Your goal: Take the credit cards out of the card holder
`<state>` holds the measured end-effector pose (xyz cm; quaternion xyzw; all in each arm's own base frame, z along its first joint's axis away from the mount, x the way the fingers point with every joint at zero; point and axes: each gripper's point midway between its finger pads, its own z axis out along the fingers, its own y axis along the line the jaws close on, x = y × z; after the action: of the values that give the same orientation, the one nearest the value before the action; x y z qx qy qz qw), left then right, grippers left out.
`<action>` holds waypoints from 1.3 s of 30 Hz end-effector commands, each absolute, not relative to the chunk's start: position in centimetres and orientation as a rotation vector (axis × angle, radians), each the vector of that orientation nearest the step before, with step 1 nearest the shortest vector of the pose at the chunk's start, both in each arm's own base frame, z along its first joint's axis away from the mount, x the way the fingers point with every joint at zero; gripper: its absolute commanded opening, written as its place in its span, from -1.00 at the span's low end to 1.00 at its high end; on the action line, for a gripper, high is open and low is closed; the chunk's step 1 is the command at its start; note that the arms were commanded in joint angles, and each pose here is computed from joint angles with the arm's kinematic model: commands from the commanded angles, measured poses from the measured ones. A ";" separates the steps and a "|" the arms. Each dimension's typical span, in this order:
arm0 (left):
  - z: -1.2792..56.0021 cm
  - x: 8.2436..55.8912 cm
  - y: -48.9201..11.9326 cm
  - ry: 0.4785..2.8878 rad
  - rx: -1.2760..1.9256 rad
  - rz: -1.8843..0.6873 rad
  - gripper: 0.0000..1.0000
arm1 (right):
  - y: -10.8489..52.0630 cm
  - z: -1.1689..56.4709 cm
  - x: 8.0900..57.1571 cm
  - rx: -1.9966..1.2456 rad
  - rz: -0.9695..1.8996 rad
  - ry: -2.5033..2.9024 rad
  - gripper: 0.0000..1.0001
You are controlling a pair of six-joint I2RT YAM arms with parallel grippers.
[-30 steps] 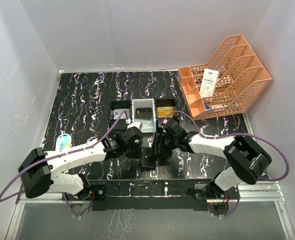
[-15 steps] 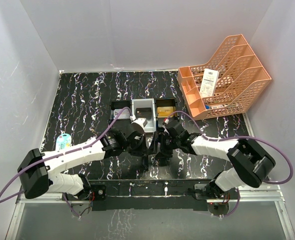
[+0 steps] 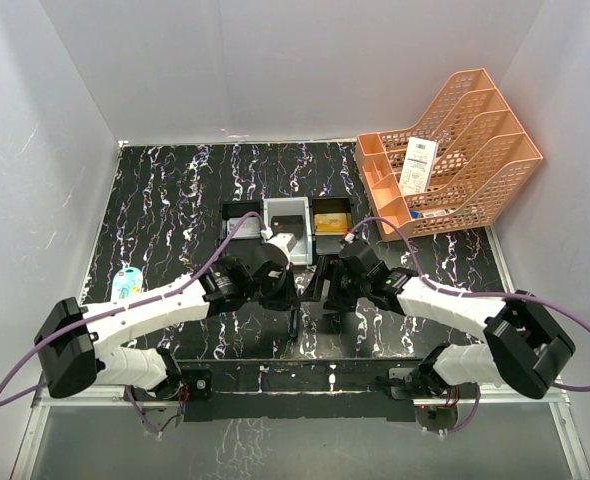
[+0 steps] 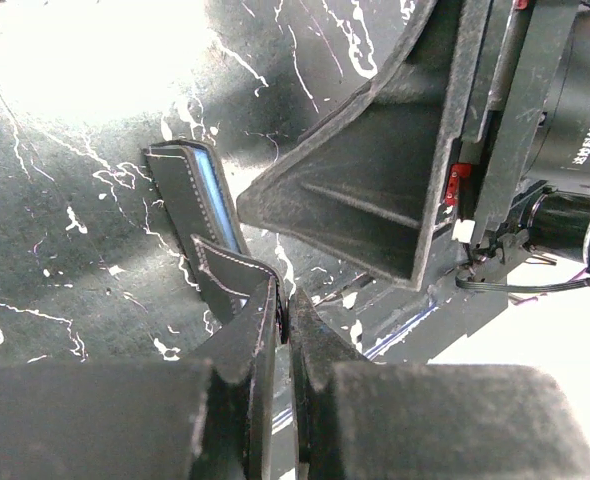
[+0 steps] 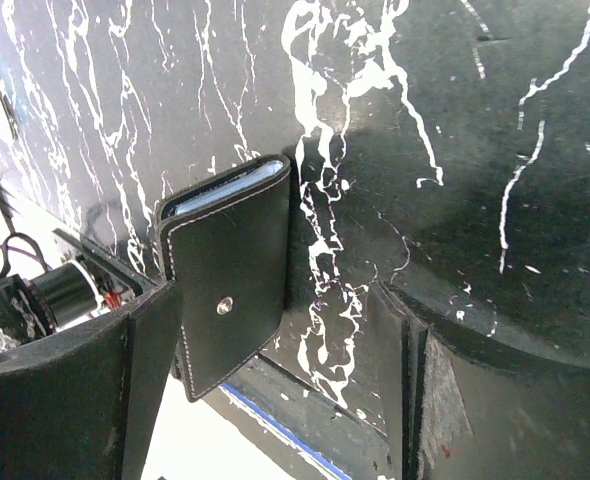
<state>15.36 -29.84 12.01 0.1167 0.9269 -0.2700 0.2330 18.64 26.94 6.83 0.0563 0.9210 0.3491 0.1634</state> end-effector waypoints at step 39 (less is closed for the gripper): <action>4.5 13.8 -17.0 2.659 0.038 -0.115 -1.00 | 29.0 7.5 18.9 0.119 1.104 2.635 -0.01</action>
<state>13.67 -17.79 4.98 0.0179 0.9705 -0.0610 0.2324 17.64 27.28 5.43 0.0580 0.9282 0.3467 0.1219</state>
